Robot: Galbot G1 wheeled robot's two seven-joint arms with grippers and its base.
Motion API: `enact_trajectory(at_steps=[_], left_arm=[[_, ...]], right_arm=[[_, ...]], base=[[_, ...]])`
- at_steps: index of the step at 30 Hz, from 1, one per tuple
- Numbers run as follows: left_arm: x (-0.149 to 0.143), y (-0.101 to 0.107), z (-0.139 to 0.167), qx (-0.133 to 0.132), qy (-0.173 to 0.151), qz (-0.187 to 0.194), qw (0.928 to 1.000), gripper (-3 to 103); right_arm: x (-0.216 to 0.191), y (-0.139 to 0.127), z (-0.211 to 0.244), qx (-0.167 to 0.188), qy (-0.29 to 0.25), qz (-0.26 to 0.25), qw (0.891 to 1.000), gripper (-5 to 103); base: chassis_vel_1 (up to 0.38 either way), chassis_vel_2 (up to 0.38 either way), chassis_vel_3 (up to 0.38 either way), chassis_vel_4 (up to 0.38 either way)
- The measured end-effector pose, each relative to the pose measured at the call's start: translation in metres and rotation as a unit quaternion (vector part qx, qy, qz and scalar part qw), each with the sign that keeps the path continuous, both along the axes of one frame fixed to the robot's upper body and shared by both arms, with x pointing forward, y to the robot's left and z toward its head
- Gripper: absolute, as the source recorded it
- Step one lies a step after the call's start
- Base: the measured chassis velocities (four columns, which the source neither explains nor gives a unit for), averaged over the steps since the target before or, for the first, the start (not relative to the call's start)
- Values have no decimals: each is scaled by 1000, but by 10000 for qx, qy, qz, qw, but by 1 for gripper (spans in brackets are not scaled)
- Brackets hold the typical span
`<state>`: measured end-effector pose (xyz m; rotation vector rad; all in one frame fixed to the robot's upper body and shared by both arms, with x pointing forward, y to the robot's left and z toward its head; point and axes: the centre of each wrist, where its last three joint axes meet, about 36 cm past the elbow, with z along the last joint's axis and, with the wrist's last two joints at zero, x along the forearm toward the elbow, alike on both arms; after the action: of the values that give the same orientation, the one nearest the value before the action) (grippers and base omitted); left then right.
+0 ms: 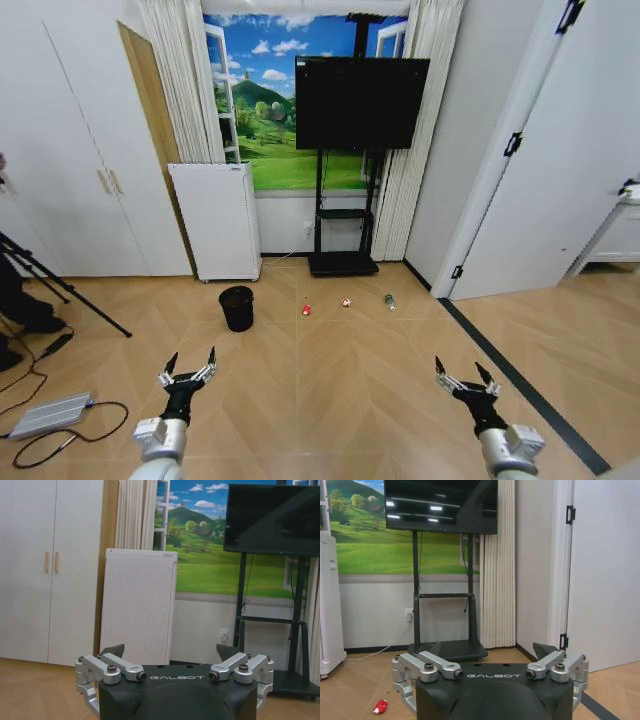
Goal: Pick up the trash bin and place the garbage on the floor into it.
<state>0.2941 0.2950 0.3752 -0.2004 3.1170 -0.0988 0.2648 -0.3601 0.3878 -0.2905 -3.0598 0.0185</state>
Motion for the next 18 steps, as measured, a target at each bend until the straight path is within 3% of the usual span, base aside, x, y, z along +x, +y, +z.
enact_trajectory(at_steps=[18], left_arm=[[0, -2, -5, 15, 44, 4, 10000, 100]], right_arm=[[7, -3, -8, 1, -28, 4, 10000, 100]], base=[[-2, 2, 1, -3]])
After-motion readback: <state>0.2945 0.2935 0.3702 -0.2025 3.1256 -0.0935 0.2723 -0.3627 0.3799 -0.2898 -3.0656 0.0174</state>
